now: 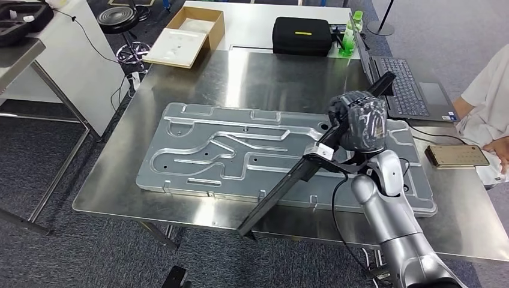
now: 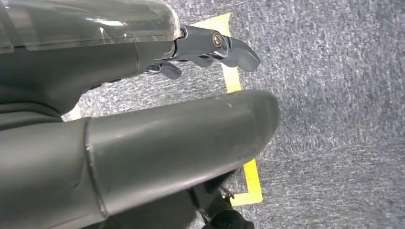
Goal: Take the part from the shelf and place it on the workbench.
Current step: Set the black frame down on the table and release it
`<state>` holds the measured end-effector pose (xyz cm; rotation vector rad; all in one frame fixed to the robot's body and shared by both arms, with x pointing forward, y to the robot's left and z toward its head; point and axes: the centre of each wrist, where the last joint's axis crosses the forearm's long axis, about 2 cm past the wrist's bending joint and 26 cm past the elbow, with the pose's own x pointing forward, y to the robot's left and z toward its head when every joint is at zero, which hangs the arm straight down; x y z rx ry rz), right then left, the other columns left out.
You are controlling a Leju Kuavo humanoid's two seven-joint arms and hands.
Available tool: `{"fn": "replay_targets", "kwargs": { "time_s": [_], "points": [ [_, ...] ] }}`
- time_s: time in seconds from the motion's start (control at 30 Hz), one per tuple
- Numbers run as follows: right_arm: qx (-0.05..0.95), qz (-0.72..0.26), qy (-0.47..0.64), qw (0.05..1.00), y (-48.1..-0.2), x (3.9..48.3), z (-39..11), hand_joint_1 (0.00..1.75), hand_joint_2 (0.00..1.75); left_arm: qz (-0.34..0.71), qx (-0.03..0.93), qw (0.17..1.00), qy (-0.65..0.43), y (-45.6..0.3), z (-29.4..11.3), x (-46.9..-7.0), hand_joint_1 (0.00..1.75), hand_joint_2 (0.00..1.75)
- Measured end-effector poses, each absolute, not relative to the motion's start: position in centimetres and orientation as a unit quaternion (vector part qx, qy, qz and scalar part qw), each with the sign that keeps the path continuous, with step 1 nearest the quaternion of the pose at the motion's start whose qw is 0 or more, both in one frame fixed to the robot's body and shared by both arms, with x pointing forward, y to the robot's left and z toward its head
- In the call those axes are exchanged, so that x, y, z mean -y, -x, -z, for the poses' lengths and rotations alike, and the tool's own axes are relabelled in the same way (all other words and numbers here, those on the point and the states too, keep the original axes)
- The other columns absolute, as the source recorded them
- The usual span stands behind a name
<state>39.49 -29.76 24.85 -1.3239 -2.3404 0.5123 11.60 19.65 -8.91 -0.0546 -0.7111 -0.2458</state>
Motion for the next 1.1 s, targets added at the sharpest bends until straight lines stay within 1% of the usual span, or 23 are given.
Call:
{"fn": "replay_targets", "kwargs": {
  "time_s": [0.17,0.27,0.43,0.6,0.93,1.1],
  "points": [
    [0.859,-0.109,0.467,0.182,-39.1,31.0,-27.1,1.75,1.75,0.128,0.346,0.929,0.03,-11.7,8.9,-19.5,0.0,0.0],
    [0.865,-0.092,0.459,0.18,-38.9,31.2,-28.3,1.75,1.75,0.13,0.348,0.928,0.031,-11.8,8.8,-19.5,0.0,0.0],
    [0.86,-0.101,0.442,0.233,-39.3,31.8,-28.5,1.75,1.75,0.132,0.352,0.926,0.035,-11.8,8.8,-19.5,0.0,0.0],
    [0.848,-0.119,0.42,0.301,-40.8,32.7,-28.6,1.75,1.75,0.129,0.359,0.923,0.044,-11.9,8.7,-19.1,0.0,0.0],
    [0.804,-0.149,0.382,0.429,-43.0,34.3,-26.1,1.75,1.75,0.125,0.362,0.923,0.046,-11.8,8.8,-19.2,0.0,0.0],
    [0.79,-0.163,0.387,0.447,-43.9,35.8,-26.0,1.75,1.75,0.125,0.363,0.922,0.045,-11.9,8.8,-19.2,0.0,0.0]
  ]
}}
